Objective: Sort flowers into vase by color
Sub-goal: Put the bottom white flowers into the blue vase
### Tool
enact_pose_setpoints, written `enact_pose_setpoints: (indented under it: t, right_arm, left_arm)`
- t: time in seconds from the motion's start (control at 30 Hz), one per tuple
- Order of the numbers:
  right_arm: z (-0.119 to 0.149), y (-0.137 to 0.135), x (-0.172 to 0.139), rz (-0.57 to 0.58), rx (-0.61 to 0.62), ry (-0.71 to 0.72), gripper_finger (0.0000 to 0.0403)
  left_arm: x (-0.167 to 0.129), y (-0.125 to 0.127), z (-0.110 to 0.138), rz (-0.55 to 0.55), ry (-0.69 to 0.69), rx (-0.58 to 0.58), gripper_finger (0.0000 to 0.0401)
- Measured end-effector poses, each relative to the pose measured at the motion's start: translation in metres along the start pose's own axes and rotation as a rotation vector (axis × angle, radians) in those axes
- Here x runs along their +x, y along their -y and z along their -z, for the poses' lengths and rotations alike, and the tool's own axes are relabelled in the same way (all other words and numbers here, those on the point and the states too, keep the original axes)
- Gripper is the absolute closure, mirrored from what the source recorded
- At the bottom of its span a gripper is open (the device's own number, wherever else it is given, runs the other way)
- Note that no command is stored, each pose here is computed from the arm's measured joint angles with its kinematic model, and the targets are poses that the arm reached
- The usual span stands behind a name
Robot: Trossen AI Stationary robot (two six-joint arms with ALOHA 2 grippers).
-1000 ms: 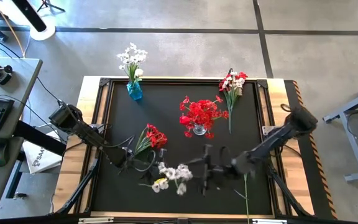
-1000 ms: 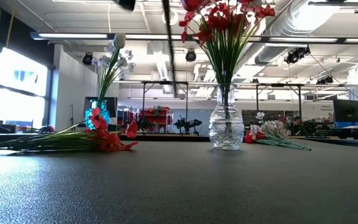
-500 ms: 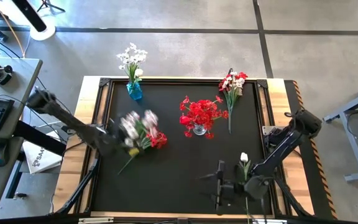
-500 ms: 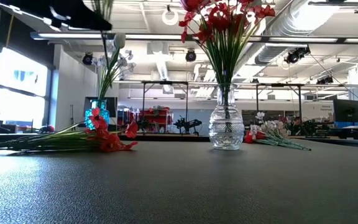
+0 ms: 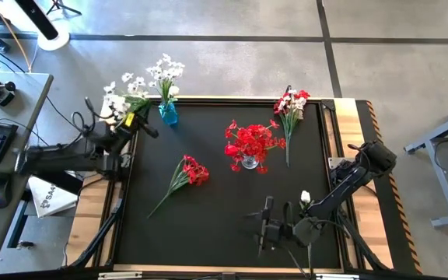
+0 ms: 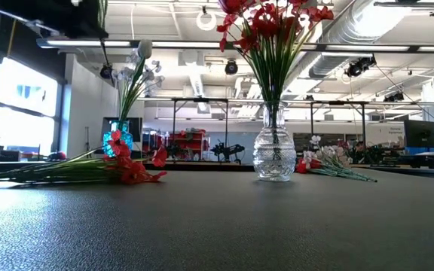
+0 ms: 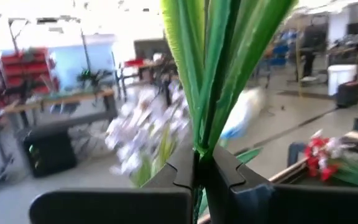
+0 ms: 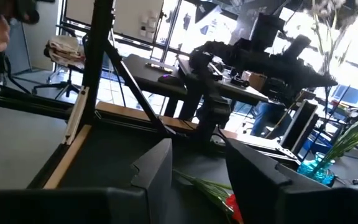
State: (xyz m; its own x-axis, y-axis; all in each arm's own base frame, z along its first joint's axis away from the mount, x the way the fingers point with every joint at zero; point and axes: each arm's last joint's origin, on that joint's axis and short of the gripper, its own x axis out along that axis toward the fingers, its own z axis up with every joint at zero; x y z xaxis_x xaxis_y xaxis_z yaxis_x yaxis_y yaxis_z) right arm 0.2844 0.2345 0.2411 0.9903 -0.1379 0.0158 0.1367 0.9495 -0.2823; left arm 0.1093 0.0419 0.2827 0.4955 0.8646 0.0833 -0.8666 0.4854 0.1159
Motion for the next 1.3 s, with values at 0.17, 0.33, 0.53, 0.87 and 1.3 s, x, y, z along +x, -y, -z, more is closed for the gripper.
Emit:
enact_pose_setpoints:
  t: [0.17, 0.33, 0.53, 0.87, 1.3]
  right_arm:
    - [0.001, 0.002, 0.002, 0.007, 0.01, -0.002, 0.0258]
    - [0.0, 0.001, 0.002, 0.004, 0.01, -0.001, 0.0258]
    - [0.0, 0.002, 0.002, 0.005, 0.02, -0.001, 0.0258]
    - [0.001, 0.002, 0.002, 0.005, 0.062, -0.002, 0.0258]
    - [0.001, 0.002, 0.002, 0.005, 0.062, -0.002, 0.0258]
  left_arm:
    - [0.022, -0.014, 0.018, -0.026, -0.106, 0.007, 0.04]
    - [0.047, -0.027, 0.028, -0.009, -0.153, -0.029, 0.0401]
    - [0.073, -0.036, 0.051, 0.057, -0.279, -0.071, 0.0401]
    - [0.088, -0.044, 0.068, 0.006, -0.417, -0.046, 0.0352]
    - [0.084, -0.053, 0.005, 0.053, -0.649, 0.066, 0.0239]
